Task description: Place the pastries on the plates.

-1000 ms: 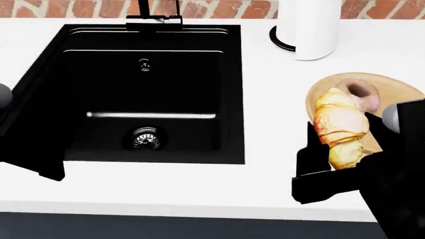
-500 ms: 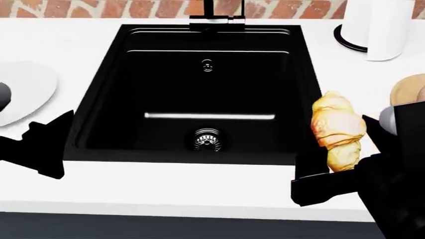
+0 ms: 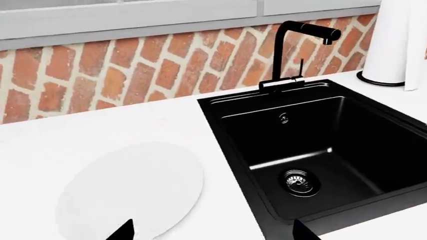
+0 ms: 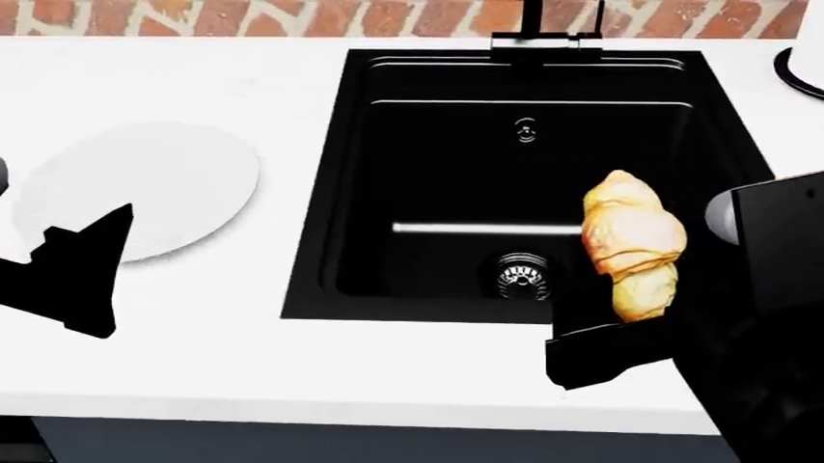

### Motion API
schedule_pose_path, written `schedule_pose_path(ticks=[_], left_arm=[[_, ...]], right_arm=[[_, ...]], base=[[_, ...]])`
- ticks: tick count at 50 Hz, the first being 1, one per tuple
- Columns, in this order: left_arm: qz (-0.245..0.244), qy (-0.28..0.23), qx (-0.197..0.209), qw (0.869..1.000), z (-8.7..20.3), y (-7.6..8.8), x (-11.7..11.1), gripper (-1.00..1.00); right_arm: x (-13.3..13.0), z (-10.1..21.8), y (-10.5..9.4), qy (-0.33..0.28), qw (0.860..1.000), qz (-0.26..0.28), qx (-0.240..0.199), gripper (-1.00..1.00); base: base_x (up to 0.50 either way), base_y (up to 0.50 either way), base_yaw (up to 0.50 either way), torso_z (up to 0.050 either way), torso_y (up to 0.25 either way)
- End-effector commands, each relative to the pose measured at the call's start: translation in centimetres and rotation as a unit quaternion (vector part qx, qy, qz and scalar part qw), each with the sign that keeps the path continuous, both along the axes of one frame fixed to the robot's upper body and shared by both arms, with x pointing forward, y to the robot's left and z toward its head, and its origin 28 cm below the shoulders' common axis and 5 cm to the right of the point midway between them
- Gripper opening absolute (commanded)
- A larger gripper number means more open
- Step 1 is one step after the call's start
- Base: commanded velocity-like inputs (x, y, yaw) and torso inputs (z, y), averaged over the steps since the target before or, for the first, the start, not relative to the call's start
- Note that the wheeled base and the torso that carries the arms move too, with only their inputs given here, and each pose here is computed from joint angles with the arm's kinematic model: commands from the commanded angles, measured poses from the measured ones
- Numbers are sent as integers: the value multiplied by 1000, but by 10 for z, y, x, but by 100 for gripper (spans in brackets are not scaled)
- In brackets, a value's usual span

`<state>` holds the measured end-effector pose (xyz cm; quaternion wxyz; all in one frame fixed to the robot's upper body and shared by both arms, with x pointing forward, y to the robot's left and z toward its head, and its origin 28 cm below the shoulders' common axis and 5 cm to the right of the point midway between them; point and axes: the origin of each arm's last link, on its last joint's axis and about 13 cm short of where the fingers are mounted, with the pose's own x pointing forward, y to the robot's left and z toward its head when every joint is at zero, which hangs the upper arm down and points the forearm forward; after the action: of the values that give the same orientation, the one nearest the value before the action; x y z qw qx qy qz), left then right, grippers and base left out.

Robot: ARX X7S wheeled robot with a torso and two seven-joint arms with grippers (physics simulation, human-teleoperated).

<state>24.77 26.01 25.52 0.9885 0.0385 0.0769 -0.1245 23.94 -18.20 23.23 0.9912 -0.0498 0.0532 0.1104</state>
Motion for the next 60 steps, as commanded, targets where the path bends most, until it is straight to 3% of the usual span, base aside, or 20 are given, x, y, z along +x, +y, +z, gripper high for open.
schedule_pose_path(ticks=[1,10,35,48,60], left_arm=[[4,-2,-3,1000,-1,1,2,100],[9,-5,-2,1000,-3,0,3,100],[8,-2,-14,1000,-11,0,6,100],[9,8,-15,1000,-22,-2,7,100],[10,2,-16,1000,-18,0,8,100]], right_arm=[[2,0,-2,-1,1000,-1,-9,-100],[2,-1,-3,-16,999,-24,-22,-100],[5,-12,1,-1,1000,-6,-24,-100],[9,-8,3,7,1000,-7,-18,-100],[60,30,36,27,996,63,-51,-100]], base=[[27,500,0,0,0],[92,500,0,0,0],[240,498,0,0,0],[192,62,0,0,1],[0,0,0,0,0]])
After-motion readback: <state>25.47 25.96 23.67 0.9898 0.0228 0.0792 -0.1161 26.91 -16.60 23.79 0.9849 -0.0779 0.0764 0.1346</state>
